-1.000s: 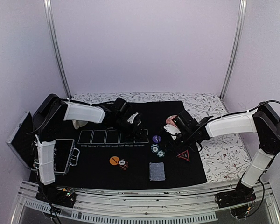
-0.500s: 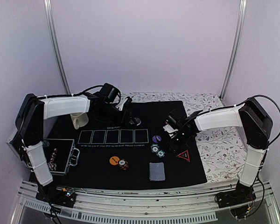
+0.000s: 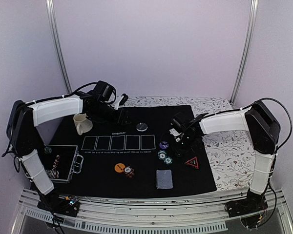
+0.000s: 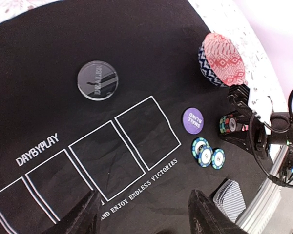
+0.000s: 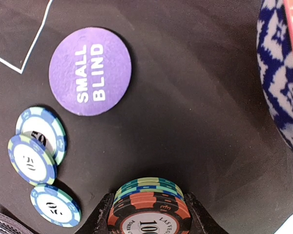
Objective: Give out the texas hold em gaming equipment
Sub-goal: Place the poker chips pile in the small blind area, then pick up the poker chip from the small blind area.
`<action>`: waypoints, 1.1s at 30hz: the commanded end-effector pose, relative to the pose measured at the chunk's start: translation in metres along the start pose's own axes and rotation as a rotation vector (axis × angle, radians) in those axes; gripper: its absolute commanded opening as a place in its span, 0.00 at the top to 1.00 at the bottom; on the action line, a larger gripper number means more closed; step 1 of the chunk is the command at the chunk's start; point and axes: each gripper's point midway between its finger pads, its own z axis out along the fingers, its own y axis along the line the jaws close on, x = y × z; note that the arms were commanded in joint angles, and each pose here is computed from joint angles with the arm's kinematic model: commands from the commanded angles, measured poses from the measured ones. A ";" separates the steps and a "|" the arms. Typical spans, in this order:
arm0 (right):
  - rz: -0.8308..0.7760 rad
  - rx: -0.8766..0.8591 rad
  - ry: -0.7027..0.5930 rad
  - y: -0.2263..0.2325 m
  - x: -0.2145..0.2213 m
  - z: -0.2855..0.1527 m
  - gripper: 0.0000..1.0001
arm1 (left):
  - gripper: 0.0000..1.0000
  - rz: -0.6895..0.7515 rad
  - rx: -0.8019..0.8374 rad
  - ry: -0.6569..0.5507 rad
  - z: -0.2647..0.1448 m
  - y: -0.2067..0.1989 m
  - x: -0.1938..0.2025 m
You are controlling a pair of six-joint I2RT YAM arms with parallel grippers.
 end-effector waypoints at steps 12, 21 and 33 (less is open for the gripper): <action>0.060 0.091 0.028 -0.001 -0.002 -0.007 0.32 | 0.37 0.057 -0.048 -0.032 -0.038 0.012 0.004; 0.050 0.120 -0.015 0.018 -0.029 -0.044 0.25 | 0.36 0.099 -0.035 -0.043 -0.059 0.004 0.005; 0.124 -0.006 0.086 0.073 0.000 -0.037 0.30 | 0.36 0.113 -0.059 -0.058 -0.069 0.009 0.018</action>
